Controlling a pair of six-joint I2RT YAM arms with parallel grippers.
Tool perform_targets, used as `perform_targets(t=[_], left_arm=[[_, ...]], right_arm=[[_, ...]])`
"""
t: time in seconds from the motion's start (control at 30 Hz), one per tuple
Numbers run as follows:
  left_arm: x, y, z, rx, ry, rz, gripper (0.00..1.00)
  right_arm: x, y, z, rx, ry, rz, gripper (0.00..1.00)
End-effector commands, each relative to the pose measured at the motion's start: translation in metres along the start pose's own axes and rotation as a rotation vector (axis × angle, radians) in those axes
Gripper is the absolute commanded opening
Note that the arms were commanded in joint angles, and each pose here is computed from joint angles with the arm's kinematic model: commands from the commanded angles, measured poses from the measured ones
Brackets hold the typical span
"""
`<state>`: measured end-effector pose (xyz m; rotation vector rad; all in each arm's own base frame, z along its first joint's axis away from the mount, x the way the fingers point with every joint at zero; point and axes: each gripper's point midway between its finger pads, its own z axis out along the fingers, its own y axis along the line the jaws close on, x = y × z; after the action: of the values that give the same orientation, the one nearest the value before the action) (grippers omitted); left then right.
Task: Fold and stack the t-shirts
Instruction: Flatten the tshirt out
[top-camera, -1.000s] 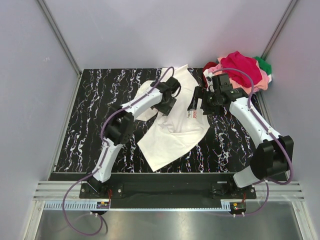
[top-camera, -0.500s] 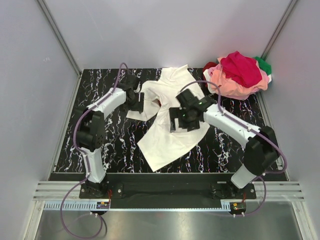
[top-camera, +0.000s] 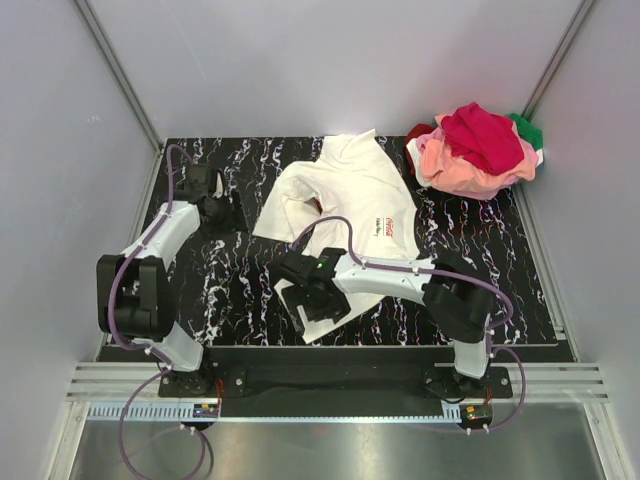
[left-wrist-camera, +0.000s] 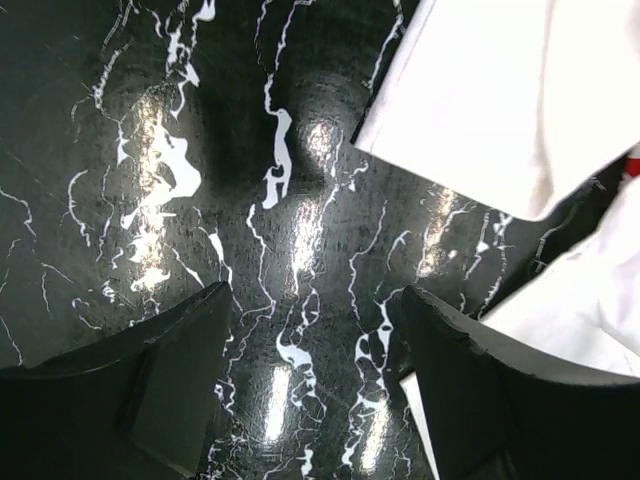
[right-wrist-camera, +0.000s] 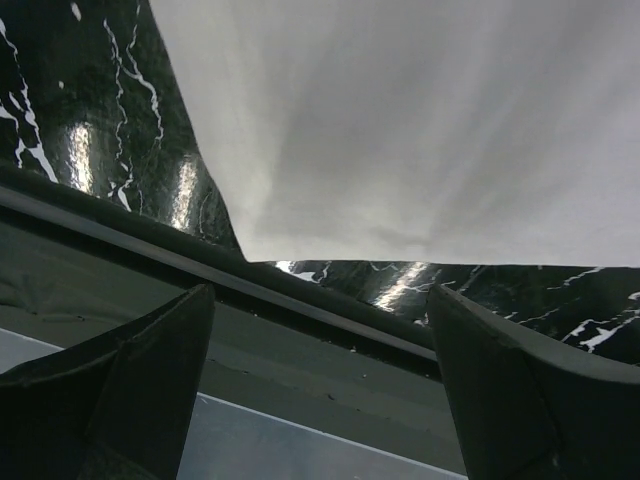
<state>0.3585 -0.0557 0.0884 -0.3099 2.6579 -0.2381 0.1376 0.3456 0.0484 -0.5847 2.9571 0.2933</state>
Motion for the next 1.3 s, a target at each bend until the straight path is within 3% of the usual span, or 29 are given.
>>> perform_targets(t=[0.0,0.27,0.5,0.53,0.6,0.63,0.67,0.73,0.77,0.8,0.87,0.97,1.1,1.27], left_arm=[[-0.005,-0.007,-0.014,0.074,-0.060,-0.001,0.74],[-0.002,0.000,-0.023,0.068,-0.074,0.002,0.72],[0.005,0.005,-0.023,0.060,-0.077,-0.007,0.72],[0.005,0.005,-0.023,0.060,-0.078,-0.005,0.71],[0.003,0.005,-0.027,0.058,-0.085,-0.001,0.68],[0.002,0.004,-0.031,0.063,-0.097,0.002,0.67],[0.000,0.002,-0.036,0.069,-0.109,0.008,0.65],[-0.003,-0.001,-0.050,0.082,-0.149,0.014,0.54],[-0.004,-0.001,-0.055,0.083,-0.163,0.015,0.53],[-0.006,-0.004,-0.064,0.091,-0.188,0.023,0.52],[-0.004,-0.010,-0.068,0.102,-0.195,0.033,0.52],[0.001,-0.024,-0.063,0.126,-0.186,0.049,0.54],[0.004,-0.049,-0.032,0.165,-0.141,0.046,0.68],[0.000,-0.103,0.002,0.223,-0.094,0.081,0.71]], right_arm=[[0.006,0.023,0.007,-0.013,0.004,0.005,0.94],[0.007,0.001,0.035,0.130,0.023,0.001,0.77],[0.013,-0.012,0.050,0.195,0.050,-0.018,0.32],[0.011,-0.012,0.048,0.198,0.041,-0.021,0.16],[0.001,-0.017,0.032,0.222,-0.018,-0.023,0.00],[-0.001,-0.024,0.018,0.260,-0.038,-0.015,0.00],[-0.018,-0.032,-0.013,0.292,-0.148,-0.004,0.00],[-0.027,-0.054,-0.067,0.397,-0.244,0.025,0.00],[-0.041,-0.070,-0.108,0.456,-0.374,0.048,0.00],[-0.033,-0.091,-0.136,0.539,-0.385,0.050,0.00],[-0.041,-0.114,-0.196,0.587,-0.559,0.149,0.00],[-0.030,-0.147,-0.248,0.609,-0.671,0.253,0.00],[-0.022,-0.178,-0.271,0.583,-0.758,0.387,0.00],[-0.014,-0.217,-0.294,0.548,-0.851,0.531,0.00]])
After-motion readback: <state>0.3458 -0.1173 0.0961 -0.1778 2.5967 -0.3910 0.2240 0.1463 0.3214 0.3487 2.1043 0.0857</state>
